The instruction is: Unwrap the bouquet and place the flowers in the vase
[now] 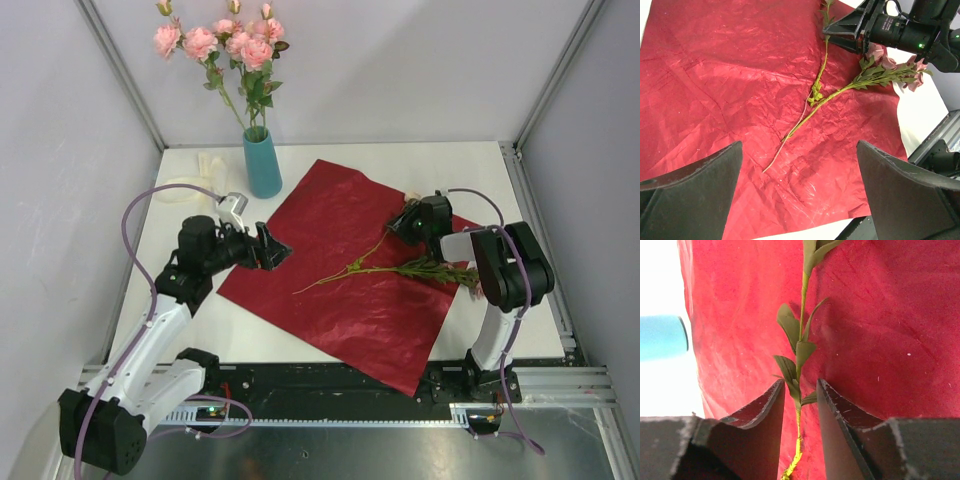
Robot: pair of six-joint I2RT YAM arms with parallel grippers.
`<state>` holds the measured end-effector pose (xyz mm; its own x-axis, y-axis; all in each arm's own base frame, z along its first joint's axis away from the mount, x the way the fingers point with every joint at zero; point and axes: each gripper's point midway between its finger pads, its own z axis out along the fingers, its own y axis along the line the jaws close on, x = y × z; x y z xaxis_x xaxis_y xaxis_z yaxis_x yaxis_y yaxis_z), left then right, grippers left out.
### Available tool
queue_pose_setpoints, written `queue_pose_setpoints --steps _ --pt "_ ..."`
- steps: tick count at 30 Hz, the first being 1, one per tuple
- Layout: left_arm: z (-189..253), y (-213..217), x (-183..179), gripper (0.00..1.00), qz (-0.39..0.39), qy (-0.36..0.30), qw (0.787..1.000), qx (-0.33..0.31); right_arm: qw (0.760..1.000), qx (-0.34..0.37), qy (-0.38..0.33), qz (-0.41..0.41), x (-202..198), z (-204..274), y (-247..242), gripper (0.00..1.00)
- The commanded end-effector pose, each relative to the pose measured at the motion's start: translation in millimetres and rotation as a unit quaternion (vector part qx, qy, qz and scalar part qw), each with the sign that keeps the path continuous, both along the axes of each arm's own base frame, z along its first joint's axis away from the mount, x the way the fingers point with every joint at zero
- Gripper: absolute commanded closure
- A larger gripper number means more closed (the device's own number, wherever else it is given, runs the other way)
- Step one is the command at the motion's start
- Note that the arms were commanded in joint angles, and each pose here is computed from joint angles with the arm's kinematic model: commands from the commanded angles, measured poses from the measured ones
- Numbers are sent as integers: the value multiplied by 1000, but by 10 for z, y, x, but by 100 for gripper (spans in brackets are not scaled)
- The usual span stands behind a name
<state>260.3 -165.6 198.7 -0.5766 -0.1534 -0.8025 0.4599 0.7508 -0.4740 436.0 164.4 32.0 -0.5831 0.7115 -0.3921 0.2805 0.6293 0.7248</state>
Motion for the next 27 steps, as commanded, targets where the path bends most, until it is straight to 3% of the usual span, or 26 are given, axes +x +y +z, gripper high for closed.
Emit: queue_pose_setpoints --steps 1,7,14,27 --pt "77 -31 10 0 -3 -4 1000 -5 1000 12 -22 8 128 74 41 65" --pt "101 58 57 0 30 -9 1000 1 999 14 -32 8 160 123 13 77" --pt "94 80 68 0 39 -5 999 2 998 9 -65 27 195 313 26 98" --pt "304 -127 151 12 -14 1 1000 -18 985 22 -157 65 116 1164 136 100"
